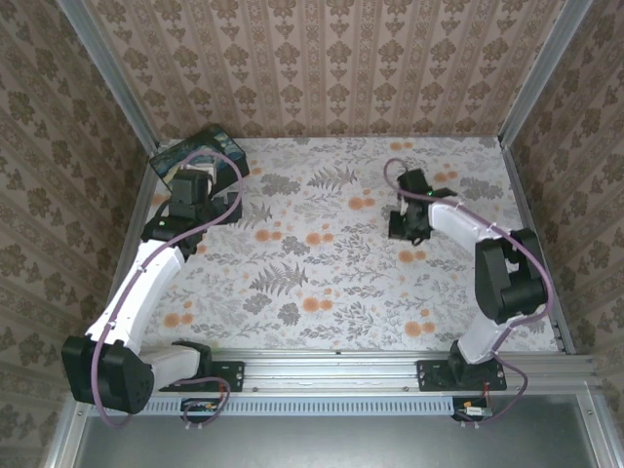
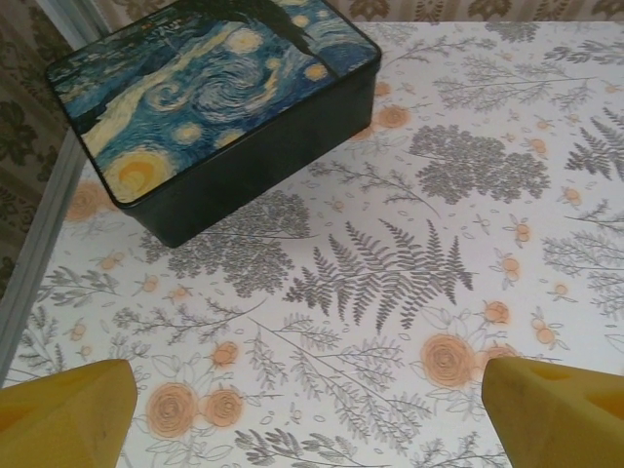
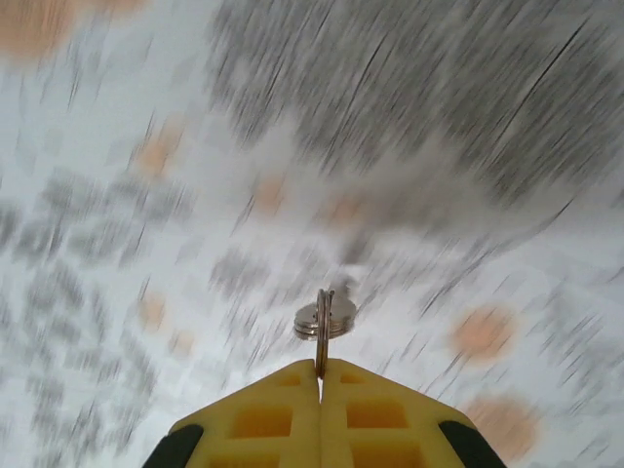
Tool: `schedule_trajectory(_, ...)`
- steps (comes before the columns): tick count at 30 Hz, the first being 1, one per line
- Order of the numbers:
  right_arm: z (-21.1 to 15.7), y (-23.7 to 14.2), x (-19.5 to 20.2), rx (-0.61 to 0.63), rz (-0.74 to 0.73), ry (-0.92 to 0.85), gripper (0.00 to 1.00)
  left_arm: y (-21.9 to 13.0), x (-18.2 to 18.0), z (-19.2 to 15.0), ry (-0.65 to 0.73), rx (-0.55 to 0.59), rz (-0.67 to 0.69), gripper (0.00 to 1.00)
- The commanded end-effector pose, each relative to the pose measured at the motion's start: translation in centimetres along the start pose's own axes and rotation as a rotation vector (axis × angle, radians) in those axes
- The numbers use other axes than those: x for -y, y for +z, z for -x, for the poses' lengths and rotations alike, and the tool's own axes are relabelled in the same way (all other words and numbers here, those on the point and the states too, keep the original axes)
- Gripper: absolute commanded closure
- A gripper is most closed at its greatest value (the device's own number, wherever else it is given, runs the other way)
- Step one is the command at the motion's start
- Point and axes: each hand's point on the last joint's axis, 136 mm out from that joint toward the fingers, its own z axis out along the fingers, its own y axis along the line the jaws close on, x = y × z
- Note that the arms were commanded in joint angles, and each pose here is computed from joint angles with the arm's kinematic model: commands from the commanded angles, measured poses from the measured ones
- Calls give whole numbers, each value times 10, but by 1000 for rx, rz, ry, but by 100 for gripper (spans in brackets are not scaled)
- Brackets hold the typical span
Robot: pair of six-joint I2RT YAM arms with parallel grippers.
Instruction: Unlock the padlock with the key
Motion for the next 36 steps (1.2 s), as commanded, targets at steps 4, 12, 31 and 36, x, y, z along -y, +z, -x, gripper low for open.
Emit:
schedule_trajectory(4, -60, 1, -9, -70, 30, 53, 100, -11, 20, -2, -23, 2, -60, 0)
schedule_trajectory(12, -90, 4, -5, -112, 8, 72, 87, -20, 22, -10, -8, -14, -49, 0)
schedule_trajectory(31, -32, -37, -59, 35, 109, -58, 29, 121, -82, 52, -269, -221, 162, 0)
schedule_trajectory(36, -37, -34, -82, 19, 130, -105, 28, 171, -117, 66, -345, -263, 197, 2)
